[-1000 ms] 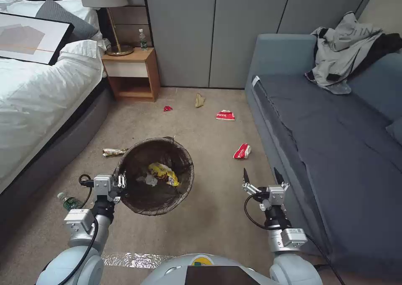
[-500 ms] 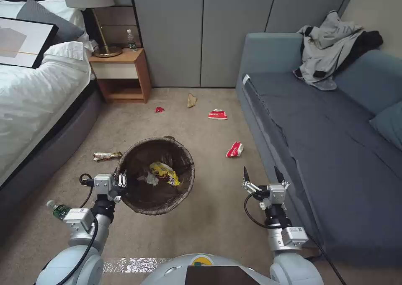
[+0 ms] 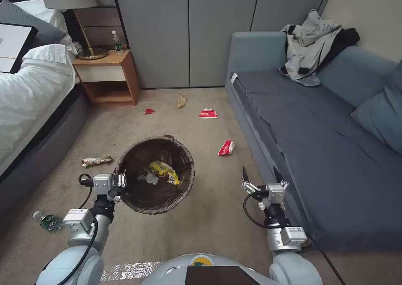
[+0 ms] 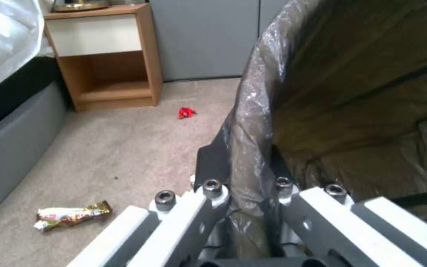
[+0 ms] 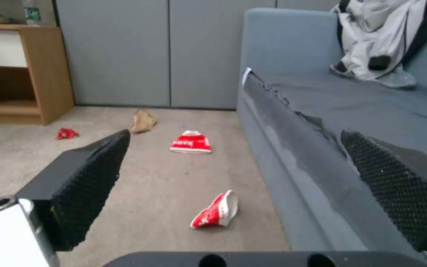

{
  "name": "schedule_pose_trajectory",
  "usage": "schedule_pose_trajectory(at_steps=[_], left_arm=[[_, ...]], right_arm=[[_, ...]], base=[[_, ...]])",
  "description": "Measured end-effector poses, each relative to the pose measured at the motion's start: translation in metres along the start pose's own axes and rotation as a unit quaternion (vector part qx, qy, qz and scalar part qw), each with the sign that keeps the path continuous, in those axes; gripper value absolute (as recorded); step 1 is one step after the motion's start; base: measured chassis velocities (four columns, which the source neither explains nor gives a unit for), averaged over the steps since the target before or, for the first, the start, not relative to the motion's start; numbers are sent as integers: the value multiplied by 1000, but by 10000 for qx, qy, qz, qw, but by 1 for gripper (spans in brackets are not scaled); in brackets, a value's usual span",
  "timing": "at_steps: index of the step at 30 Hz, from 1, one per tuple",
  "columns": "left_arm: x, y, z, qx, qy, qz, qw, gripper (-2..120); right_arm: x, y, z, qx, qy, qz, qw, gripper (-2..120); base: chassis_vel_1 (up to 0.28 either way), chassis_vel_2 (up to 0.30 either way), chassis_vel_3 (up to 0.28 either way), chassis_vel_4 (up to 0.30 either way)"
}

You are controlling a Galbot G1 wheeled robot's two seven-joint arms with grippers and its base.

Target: Pick up the trash bin, then pick up the garbage from the floor and place it into the trash bin.

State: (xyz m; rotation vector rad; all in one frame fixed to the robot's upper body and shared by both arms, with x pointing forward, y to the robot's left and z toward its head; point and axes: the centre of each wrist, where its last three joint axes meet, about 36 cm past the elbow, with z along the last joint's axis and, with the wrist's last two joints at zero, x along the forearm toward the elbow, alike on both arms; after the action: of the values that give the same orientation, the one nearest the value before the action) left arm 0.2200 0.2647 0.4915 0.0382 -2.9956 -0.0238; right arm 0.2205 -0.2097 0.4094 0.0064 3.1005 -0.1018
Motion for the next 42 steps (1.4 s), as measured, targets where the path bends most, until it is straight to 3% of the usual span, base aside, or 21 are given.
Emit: schedule_pose_trajectory(at_steps=[42], left_arm=[[-1, 1, 2, 28, -28, -11, 10000, 0]], right_arm=[[-2, 2, 3, -40, 68, -85, 9999, 100]], base=[[-5, 7, 7, -6]])
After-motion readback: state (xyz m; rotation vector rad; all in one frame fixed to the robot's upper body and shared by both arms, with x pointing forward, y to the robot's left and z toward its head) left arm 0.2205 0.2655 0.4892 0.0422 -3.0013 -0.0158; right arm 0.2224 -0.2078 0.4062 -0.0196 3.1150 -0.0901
